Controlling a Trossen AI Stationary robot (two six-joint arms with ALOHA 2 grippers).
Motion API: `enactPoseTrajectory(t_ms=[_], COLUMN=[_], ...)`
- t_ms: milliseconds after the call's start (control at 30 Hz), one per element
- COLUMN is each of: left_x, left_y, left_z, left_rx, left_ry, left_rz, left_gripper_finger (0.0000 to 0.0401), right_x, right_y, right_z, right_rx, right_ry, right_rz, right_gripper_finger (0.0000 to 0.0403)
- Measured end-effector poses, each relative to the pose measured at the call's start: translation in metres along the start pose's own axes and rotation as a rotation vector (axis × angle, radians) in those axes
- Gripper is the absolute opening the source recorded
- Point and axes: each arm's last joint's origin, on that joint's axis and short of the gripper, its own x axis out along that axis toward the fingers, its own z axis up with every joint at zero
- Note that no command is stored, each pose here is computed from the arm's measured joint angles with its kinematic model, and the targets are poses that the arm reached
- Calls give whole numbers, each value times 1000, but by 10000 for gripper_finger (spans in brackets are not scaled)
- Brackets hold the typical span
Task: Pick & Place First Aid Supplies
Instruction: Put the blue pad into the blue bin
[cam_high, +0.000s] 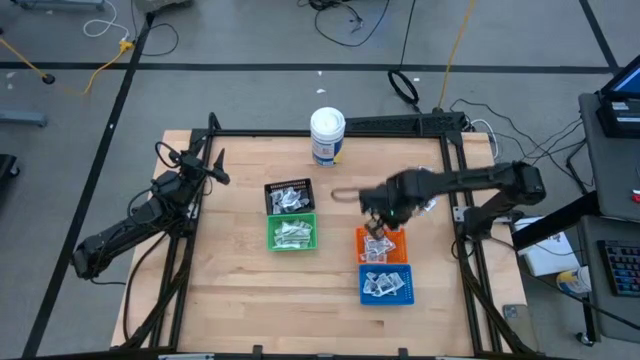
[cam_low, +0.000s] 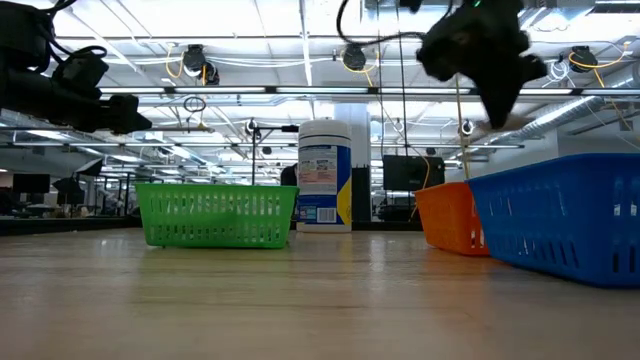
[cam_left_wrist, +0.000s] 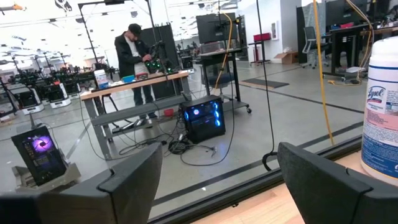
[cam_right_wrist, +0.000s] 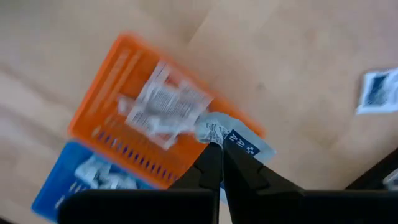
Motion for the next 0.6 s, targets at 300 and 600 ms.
enactPoseTrajectory(t_ms=[300,600], left_x=[0,0], left_y=[0,0], left_z=[0,0], left_rx=[0,0], left_ry=[0,0], left_rz=[0,0], left_gripper_finger=[308,325], right_x=[2,6], right_y=[44,68], right_z=[-68,-107], right_rx=[-41,-79], right_ry=[47,49], right_rz=[98,175], right_gripper_finger=[0,0])
